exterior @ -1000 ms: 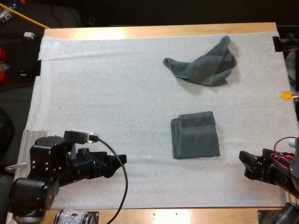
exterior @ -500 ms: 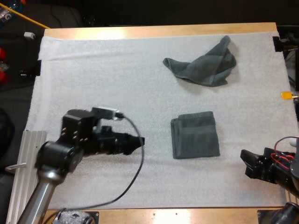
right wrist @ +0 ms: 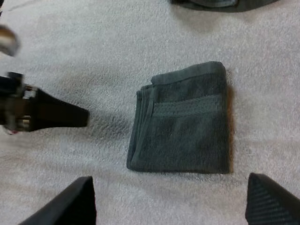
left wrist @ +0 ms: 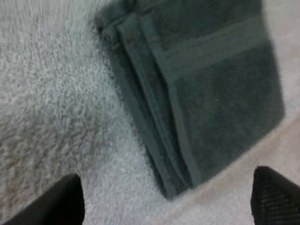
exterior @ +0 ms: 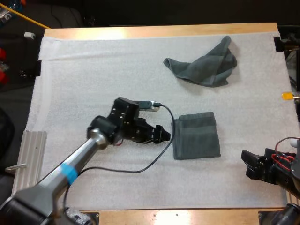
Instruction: Pick towel from pile, fold and stack
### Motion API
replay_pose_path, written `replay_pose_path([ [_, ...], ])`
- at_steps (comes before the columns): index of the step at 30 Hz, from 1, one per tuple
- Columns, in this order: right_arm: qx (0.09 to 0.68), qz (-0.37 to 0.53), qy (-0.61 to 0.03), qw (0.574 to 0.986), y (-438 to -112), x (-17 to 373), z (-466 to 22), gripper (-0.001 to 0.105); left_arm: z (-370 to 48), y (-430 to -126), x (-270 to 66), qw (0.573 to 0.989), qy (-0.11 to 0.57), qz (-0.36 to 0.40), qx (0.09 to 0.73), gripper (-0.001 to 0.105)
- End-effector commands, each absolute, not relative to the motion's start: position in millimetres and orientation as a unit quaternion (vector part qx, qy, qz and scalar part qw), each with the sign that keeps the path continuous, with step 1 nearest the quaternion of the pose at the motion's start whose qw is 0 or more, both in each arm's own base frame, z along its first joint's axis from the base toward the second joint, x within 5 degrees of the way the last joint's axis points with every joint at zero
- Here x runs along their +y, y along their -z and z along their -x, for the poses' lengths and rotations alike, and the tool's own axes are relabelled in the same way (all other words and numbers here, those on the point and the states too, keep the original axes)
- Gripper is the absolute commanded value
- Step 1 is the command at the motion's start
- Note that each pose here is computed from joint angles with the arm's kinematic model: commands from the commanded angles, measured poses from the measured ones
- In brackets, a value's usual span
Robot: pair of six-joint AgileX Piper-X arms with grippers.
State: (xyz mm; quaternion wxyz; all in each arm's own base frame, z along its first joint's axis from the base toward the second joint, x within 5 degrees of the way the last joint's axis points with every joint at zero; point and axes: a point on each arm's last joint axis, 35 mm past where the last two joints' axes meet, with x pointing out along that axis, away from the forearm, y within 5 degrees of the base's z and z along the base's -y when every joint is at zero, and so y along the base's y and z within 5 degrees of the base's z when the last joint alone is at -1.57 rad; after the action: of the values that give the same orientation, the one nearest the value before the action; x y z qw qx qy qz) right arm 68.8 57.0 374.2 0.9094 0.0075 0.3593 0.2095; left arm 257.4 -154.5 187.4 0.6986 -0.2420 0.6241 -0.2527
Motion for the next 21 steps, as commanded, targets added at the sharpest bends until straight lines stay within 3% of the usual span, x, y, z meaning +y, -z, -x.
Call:
replay_pose_path([
  [1, 0.355, -0.005, -0.208, 0.911, -376, 56, -68, 0.064, -262, -186, -159, 0.697, 0.257, 0.254, 0.620, 0.071],
  [8, 0.355, -0.005, -0.208, 0.911, -376, 56, -68, 0.064, -275, -145, -170, 0.645, 0.263, 0.298, 0.652, 0.071],
  [21, 0.355, -0.005, -0.208, 0.911, -376, 56, -68, 0.064, -282, -128, -174, 0.625, 0.247, 0.333, 0.661, 0.071],
])
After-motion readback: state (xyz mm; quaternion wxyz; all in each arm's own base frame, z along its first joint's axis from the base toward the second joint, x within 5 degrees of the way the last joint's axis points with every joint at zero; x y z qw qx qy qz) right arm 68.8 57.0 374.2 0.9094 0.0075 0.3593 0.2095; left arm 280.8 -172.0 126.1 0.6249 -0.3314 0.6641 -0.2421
